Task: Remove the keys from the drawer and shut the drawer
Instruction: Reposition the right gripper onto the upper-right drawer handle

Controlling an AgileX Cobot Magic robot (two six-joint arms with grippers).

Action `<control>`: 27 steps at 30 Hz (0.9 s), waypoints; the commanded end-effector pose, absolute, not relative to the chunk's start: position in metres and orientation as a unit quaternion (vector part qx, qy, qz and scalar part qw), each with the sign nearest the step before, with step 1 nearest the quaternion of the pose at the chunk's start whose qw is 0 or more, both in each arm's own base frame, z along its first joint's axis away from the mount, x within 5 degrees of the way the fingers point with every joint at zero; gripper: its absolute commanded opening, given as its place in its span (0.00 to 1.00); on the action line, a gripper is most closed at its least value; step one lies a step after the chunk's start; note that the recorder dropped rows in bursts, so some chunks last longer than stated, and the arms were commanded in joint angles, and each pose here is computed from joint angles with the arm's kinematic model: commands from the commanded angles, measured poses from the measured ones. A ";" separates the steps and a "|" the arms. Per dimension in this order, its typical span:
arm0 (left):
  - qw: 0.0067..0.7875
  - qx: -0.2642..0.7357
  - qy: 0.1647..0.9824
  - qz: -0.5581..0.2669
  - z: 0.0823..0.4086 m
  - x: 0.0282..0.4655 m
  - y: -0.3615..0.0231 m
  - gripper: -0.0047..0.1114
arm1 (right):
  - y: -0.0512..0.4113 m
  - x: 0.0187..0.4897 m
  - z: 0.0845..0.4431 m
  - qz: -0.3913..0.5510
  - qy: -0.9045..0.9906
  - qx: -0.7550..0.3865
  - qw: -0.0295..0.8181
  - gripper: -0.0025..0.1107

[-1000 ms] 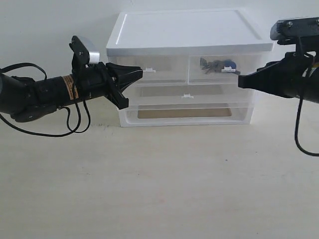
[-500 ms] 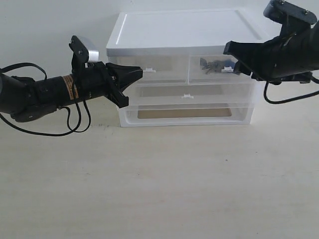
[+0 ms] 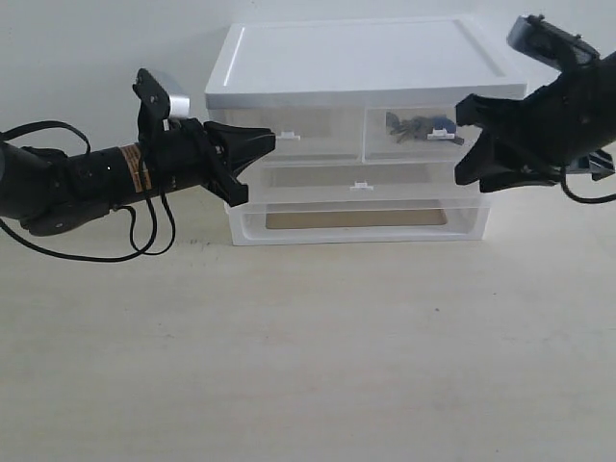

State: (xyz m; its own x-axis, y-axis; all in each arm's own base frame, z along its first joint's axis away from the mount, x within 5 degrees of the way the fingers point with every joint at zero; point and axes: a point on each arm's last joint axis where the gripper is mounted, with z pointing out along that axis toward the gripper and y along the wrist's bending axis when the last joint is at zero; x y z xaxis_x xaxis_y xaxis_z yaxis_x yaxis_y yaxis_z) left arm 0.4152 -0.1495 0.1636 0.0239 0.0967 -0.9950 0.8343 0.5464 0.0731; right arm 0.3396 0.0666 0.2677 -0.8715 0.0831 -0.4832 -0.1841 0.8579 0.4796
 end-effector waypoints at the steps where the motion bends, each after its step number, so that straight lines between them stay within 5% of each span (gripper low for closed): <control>1: 0.619 0.300 0.671 -0.275 0.164 0.430 -0.141 0.08 | 0.054 0.345 0.283 0.336 0.898 0.010 0.285 0.26; 27: 0.618 0.300 0.672 -0.276 0.163 0.430 -0.141 0.08 | 0.059 0.400 0.227 0.447 0.824 0.138 0.321 0.26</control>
